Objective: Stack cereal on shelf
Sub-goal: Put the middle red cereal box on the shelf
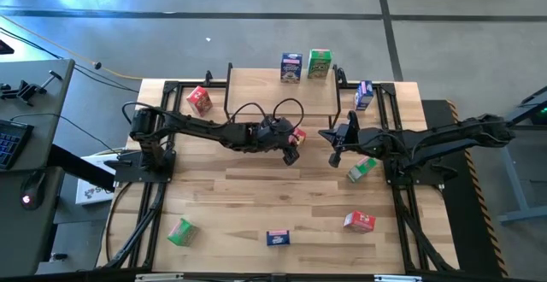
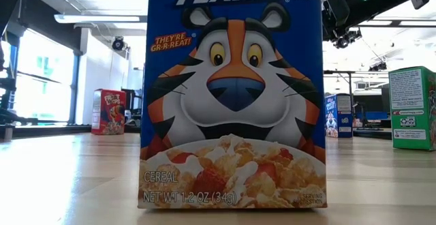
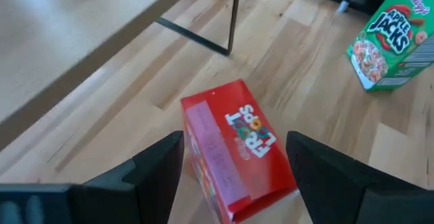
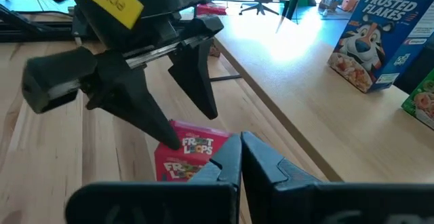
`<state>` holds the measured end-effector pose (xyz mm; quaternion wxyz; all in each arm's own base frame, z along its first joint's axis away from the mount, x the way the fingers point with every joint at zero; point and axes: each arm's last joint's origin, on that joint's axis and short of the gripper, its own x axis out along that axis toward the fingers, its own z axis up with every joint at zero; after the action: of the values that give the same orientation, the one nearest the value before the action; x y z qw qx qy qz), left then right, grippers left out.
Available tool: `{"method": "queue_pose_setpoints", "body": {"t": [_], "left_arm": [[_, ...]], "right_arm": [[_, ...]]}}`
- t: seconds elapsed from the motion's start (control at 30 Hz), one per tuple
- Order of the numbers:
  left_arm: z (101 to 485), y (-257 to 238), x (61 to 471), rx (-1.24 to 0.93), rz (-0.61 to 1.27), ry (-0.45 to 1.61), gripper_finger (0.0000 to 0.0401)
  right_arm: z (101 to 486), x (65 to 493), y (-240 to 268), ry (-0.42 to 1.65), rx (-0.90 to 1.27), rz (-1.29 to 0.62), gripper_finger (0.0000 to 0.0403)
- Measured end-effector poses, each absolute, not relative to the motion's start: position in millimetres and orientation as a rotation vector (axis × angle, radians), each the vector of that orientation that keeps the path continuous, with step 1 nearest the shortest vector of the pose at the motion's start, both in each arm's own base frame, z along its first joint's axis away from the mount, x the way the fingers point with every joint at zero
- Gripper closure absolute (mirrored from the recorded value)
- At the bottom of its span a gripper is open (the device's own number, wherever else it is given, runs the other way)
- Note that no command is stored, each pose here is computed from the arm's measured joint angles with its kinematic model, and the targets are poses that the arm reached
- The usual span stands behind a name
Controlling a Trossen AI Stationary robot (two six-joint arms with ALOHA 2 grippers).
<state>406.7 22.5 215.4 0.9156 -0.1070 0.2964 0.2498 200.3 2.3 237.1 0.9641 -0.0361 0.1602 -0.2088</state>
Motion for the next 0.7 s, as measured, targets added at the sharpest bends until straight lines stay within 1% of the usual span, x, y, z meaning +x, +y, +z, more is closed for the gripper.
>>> {"method": "queue_pose_setpoints", "body": {"t": [0.43,0.57,0.7], "left_arm": [[218.0,23.8,408.9,-0.221,0.495,0.581,0.0148],[218.0,22.8,410.4,-0.237,0.45,0.577,0.0148],[211.1,23.5,412.0,-0.251,0.48,0.587,0.0148]], "right_arm": [[237.1,200.3,2.4,0.324,-0.073,-0.419,0.0403],[237.1,200.4,2.6,0.325,-0.072,-0.411,0.0403],[237.0,200.5,2.7,0.326,-0.07,-0.405,0.0403]]}}
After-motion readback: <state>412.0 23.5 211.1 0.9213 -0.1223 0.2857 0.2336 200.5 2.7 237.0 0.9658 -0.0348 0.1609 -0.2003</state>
